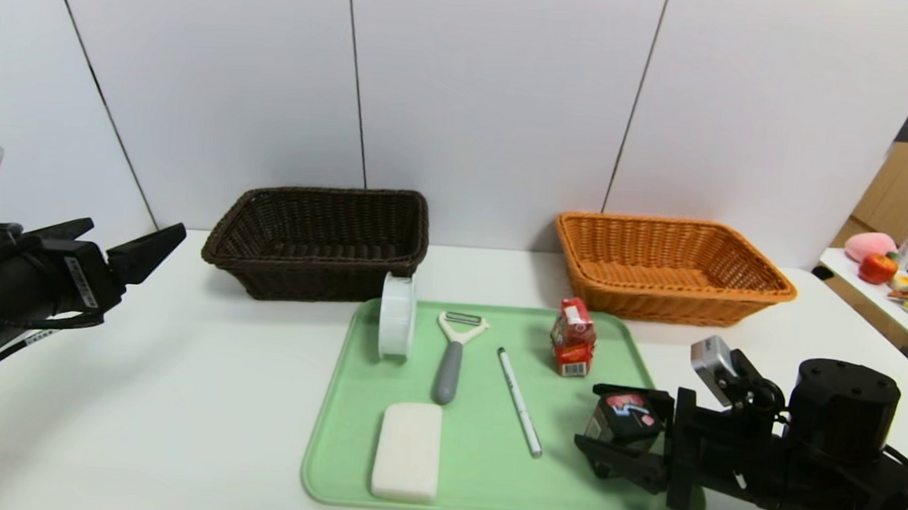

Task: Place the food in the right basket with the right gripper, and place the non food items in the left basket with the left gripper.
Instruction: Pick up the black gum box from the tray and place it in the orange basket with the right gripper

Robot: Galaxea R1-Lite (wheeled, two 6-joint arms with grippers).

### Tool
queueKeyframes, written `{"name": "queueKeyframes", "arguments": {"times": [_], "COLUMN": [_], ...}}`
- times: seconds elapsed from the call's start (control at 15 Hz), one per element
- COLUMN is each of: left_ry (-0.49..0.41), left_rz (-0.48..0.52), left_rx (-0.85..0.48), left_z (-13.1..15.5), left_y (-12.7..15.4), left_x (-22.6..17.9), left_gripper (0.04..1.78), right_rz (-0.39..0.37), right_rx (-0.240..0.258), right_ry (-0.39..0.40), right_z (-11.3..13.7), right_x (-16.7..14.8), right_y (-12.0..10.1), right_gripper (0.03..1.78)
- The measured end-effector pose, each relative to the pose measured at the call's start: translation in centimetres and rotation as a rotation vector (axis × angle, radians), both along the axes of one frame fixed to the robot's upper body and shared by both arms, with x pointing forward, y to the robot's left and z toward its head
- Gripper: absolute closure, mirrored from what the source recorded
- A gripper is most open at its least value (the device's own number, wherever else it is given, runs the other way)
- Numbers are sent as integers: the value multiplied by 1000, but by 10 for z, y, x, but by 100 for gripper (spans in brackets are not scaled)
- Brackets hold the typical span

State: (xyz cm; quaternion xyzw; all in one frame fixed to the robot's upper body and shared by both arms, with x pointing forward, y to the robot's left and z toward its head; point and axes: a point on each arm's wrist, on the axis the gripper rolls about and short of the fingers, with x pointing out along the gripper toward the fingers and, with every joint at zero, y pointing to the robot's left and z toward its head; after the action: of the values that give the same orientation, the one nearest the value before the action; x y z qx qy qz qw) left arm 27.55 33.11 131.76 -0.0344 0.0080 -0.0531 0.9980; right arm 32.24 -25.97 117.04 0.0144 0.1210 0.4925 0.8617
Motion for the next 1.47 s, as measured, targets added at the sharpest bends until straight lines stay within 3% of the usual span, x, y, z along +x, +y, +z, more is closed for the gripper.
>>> {"name": "queueKeyframes", "arguments": {"times": [0.33,0.87,1.07,1.2,1.33,1.47], "left_ry": [0,10,10,11,13,14], "left_rz": [0,0,2,6,7,10], "left_rx": [1,0,0,0,-1,-1], "left_z": [0,-3,-3,-4,-5,-5], "left_y": [0,0,0,1,1,2], "left_x": [0,-2,-3,-3,-4,-4], "left_gripper": [13,13,13,13,13,13], "right_rz": [-3,-8,-88,-178,-306,-448], "right_rx": [-4,18,116,168,155,98], "right_ry": [17,-28,-175,-261,-298,-318], "right_z": [-1,13,59,99,137,175], "right_x": [-5,-10,9,29,49,66], "right_y": [-2,-3,-4,-17,-43,-69], "right_gripper": [104,108,108,108,108,108]}}
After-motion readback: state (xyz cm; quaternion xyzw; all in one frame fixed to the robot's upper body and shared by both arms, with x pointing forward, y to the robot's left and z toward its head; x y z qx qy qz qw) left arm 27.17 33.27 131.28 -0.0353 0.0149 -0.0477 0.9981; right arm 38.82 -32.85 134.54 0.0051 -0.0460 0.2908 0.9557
